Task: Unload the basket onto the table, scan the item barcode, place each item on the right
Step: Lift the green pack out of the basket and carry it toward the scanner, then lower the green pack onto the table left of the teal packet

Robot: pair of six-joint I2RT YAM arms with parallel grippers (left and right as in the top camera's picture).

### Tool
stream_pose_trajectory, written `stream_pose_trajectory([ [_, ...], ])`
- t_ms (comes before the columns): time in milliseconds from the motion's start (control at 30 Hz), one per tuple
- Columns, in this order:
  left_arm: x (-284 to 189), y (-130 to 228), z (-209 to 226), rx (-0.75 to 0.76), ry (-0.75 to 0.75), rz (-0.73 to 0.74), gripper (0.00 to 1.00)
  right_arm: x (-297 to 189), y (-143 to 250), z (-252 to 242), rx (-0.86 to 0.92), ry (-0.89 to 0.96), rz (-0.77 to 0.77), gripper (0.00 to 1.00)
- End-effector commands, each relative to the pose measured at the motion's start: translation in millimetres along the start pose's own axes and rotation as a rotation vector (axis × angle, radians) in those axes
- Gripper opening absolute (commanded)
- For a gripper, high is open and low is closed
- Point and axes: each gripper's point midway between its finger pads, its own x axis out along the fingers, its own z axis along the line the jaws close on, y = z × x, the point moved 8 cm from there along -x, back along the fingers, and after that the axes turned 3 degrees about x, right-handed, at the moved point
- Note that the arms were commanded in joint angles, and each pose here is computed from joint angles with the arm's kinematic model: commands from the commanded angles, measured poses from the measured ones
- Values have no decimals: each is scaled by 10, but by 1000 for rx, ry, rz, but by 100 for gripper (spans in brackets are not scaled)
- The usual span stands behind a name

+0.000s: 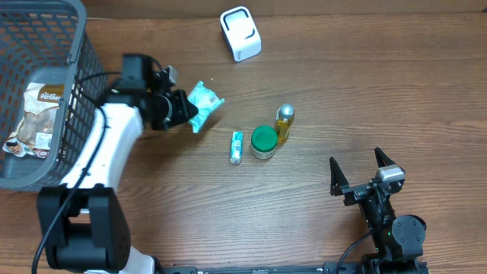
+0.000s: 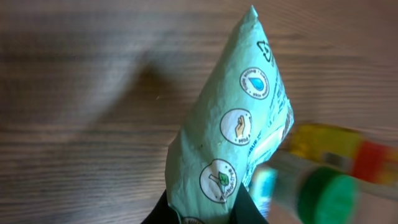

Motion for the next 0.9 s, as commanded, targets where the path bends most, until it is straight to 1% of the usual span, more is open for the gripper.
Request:
stream_pose_trajectory([
  [0,159,112,98,-46,-172,-39,4,1,26,-17,-4,11,-1,100],
  [233,327,280,34,0,-179,-20,4,1,26,-17,-4,11,-1,100],
  [300,343,309,32,3,-182,-12,6,1,26,-17,-4,11,-1,100],
  [367,353,342,46,1,-188,1,18,1,26,-17,-4,11,-1,100],
  [400,353,344,47,3,-189,3,32,1,26,-17,-4,11,-1,100],
  [433,352,343,48,19,-188,4,51,1,26,-17,-4,11,-1,100],
  [467,338,325,53,38,-188,2,61,1,26,-17,-4,11,-1,100],
  [500,317,302,54,55,-186,2,64,1,26,-17,-4,11,-1,100],
  [567,241,235,54,54,-191,1,65,1,26,-17,-4,11,-1,100],
  [600,190,198,44,47,-193,3,63,1,26,-17,-4,11,-1,100],
  [667,115,156,-6,50,-179,15,55,1,26,-17,-4,11,-1,100],
  [700,88,146,-45,65,-159,25,48,1,26,-17,-4,11,-1,100],
  [767,54,160,-136,111,-109,58,25,1,26,-17,-4,11,-1,100],
  [833,65,207,-187,123,-89,83,10,1,26,-17,-4,11,-1,100],
  [867,76,242,-208,128,-91,99,5,1,26,-17,-4,11,-1,100],
])
